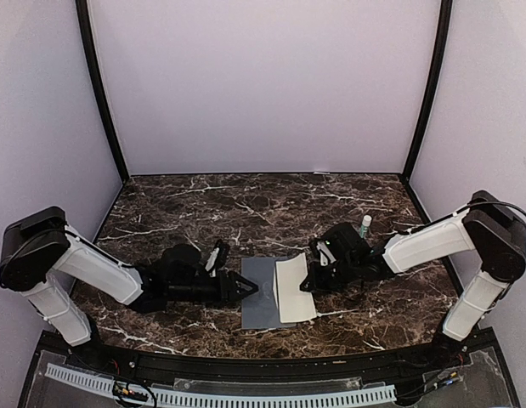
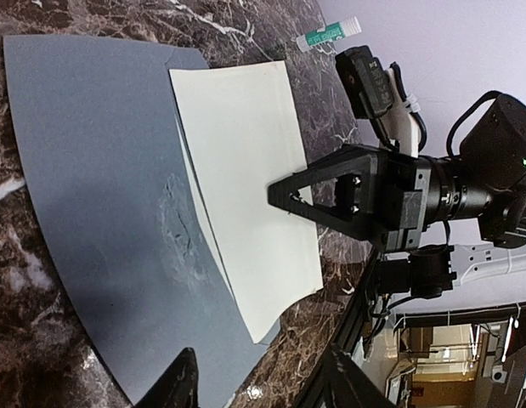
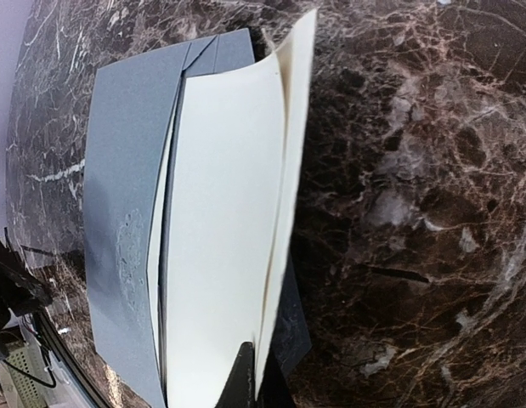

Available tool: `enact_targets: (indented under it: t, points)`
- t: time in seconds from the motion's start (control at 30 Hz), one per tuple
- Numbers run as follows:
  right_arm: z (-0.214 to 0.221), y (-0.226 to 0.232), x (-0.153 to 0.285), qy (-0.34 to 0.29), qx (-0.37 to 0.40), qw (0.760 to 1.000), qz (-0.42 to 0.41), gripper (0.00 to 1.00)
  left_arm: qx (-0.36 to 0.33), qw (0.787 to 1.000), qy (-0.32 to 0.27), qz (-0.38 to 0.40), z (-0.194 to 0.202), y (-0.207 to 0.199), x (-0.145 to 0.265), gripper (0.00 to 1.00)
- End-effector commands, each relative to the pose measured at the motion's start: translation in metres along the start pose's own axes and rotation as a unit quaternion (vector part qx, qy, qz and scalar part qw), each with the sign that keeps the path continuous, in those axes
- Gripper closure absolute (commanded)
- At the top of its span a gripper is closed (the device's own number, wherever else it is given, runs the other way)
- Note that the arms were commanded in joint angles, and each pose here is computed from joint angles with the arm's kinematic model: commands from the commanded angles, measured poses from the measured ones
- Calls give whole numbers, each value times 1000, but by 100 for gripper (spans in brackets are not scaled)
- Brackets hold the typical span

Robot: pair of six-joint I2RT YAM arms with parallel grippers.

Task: Place the letter into the envelope and seal it
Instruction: Place the letter in the envelope.

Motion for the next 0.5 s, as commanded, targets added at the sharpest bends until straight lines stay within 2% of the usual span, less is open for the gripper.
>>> enact_targets:
  t: [0.0,0.1,0.47]
  points:
    - [-5,5,0,-9,12,1000,5,100,-19,998,-15,-64,-12,16,13,50]
    - [-6,6,-1,-8,14,1000,4,100,-11,997,-7,-77,-11,26,13,47]
    - [-9,11,1,-10,14,1000,-2,100,1,996,14,-86,-6,38,-2,46]
Point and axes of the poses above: each gripper's point midway between its finger pads, its own x axis back along the fingers, its own y axis along the line the jaws close on, z = x × y, the point moved 2 cm from there along x, back along the fingers, and after that the axes turned 2 degrees about -x, right-handed, at the moved point
